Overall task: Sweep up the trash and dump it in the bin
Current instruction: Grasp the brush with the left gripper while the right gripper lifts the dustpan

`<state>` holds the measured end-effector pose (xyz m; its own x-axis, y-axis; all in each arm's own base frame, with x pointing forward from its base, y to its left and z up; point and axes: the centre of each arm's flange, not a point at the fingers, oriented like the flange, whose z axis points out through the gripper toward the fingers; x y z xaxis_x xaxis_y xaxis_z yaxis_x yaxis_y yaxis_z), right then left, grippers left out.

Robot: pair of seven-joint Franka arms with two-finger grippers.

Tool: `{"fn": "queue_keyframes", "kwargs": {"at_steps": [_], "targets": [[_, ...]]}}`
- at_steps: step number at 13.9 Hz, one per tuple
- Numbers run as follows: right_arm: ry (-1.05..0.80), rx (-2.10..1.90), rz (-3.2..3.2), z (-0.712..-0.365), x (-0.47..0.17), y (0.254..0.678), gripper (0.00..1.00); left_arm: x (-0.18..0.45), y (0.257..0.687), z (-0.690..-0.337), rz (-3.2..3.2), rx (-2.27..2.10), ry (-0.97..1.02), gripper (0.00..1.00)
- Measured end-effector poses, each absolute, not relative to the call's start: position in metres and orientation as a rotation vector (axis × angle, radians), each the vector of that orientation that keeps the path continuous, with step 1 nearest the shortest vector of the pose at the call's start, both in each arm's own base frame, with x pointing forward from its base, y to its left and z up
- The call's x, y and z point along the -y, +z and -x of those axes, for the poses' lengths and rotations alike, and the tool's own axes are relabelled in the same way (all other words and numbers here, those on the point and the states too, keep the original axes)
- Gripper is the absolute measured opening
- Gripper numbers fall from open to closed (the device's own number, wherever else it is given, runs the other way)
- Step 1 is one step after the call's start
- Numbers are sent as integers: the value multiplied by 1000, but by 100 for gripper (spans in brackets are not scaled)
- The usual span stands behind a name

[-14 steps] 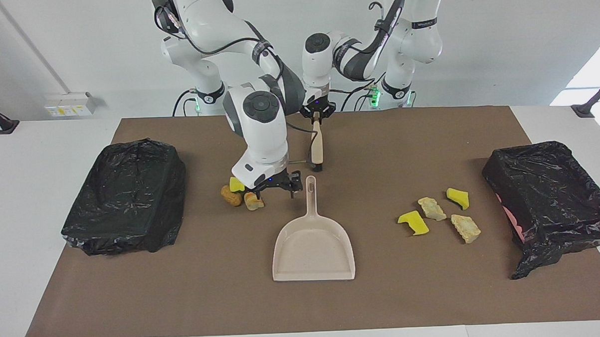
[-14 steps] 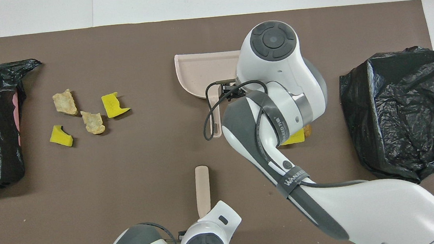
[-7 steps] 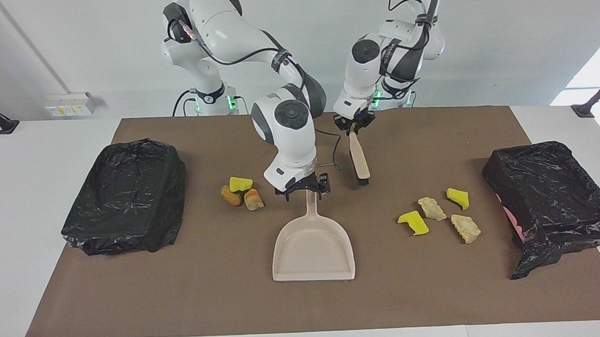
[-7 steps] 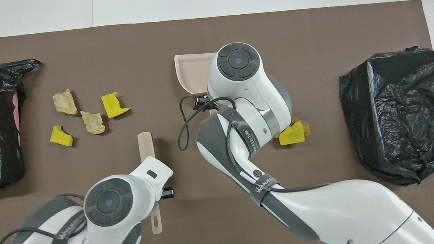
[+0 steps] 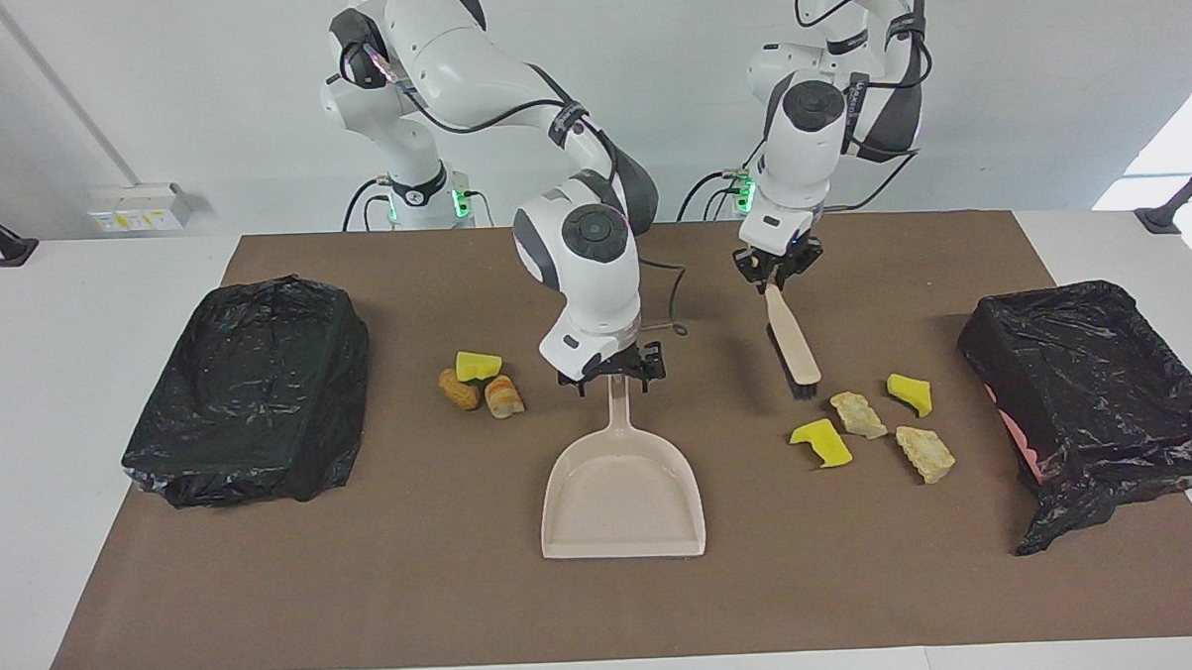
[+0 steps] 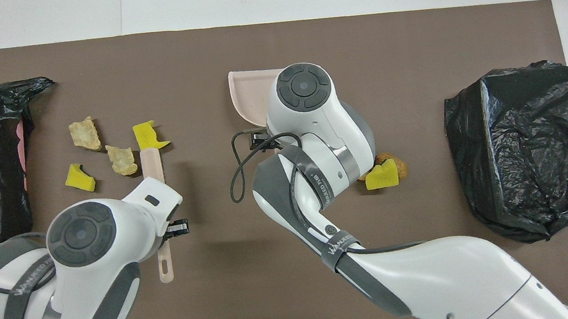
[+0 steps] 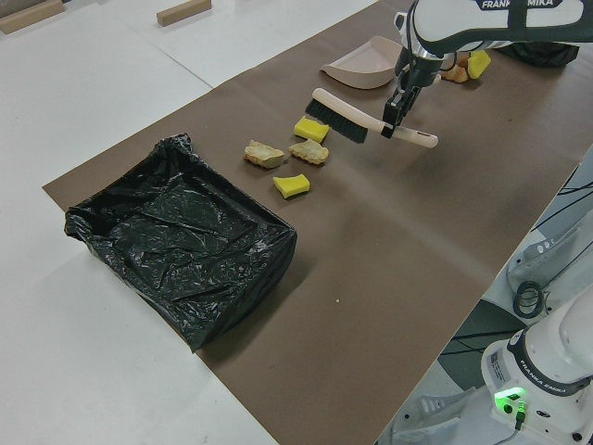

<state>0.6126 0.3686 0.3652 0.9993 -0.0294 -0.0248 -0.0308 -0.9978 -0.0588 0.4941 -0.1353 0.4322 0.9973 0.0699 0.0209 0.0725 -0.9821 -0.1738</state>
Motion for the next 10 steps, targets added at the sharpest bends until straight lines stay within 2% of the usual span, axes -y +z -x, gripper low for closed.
{"fn": "queue_keyframes", "kwargs": {"at_steps": [4,5,8,9,10], "targets": [[60,-46,3091,-609,-367,355,94,52,420,-545,2948,12,13,26],[64,-45,3092,-608,-367,354,86,35,416,-558,2949,-12,15,26],[70,-38,3094,-607,-368,352,48,-10,396,-591,2955,-91,19,26],[71,-29,3093,-607,-369,352,37,-24,385,-597,2957,-114,32,26],[74,-7,3093,-606,-370,352,32,-35,375,-600,2959,-147,54,26]]}}
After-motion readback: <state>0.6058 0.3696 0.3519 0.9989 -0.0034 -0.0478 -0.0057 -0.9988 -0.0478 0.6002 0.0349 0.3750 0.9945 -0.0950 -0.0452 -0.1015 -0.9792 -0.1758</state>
